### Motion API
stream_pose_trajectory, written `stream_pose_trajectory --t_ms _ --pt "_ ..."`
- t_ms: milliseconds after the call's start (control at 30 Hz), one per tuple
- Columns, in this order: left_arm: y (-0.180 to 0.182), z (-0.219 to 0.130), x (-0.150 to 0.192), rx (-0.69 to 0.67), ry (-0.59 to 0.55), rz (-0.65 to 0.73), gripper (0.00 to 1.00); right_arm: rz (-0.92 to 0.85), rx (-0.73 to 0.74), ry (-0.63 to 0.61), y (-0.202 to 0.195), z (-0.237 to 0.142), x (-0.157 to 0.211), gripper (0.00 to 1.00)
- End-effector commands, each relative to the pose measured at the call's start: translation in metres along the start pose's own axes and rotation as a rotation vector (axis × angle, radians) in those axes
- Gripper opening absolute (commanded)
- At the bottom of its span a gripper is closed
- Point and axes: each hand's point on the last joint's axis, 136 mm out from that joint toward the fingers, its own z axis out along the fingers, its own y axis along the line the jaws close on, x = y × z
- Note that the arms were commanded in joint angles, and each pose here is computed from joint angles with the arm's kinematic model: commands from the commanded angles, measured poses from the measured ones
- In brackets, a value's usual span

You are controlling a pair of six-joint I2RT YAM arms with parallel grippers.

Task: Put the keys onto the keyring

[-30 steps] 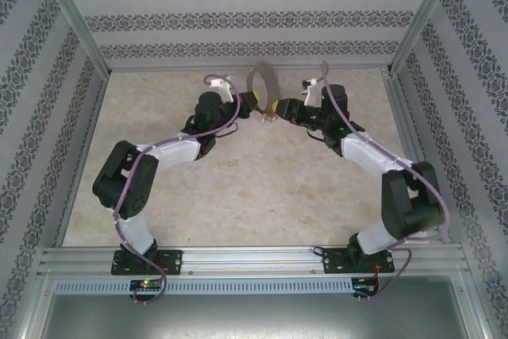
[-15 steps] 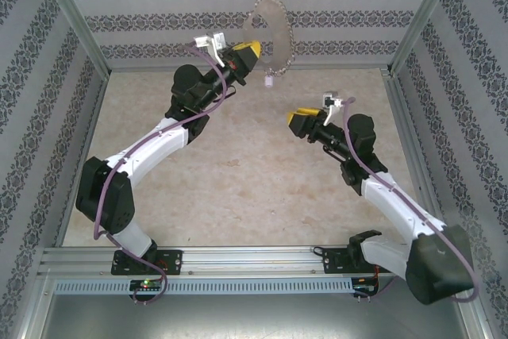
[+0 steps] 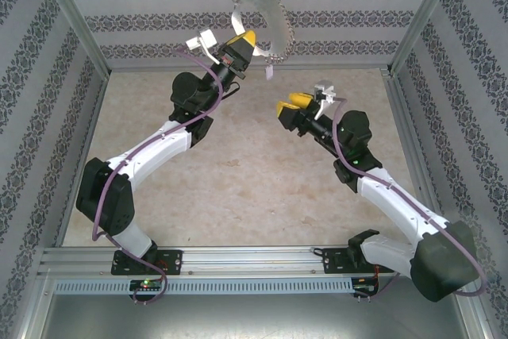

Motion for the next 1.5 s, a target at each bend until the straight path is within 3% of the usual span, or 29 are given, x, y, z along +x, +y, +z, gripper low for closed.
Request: stream_pose_trajectory --t_ms 0,433,1033,1133,1367,1467 --pt "-0.029 -0.003 -0.024 0.087 -0.118 -0.061 0.0 -0.086 -0.042 -0.104 0.015 0.008 -0.037 0.6" --pt "-0.04 -0.001 -0.007 0.117 -0.112 -0.153 0.0 -0.146 -0.122 -0.168 0.042 0.028 -0.069 0.6" --pt "-0.052 -0.003 0.006 0.143 -0.09 -0.193 0.0 -0.198 -0.096 -0.217 0.044 0.032 -0.088 0.58" --pt "-0.051 -0.004 0.007 0.14 -0.089 -0.194 0.0 -0.191 -0.1 -0.208 0.044 0.034 -0.084 0.47" --pt "-0.049 -0.006 0.006 0.131 -0.103 -0.192 0.0 -0.169 -0.095 -0.18 0.04 0.033 -0.073 0.03" --pt "-0.045 -0.007 0.006 0.119 -0.111 -0.189 0.0 -0.156 -0.101 -0.164 0.04 0.031 -0.068 0.0"
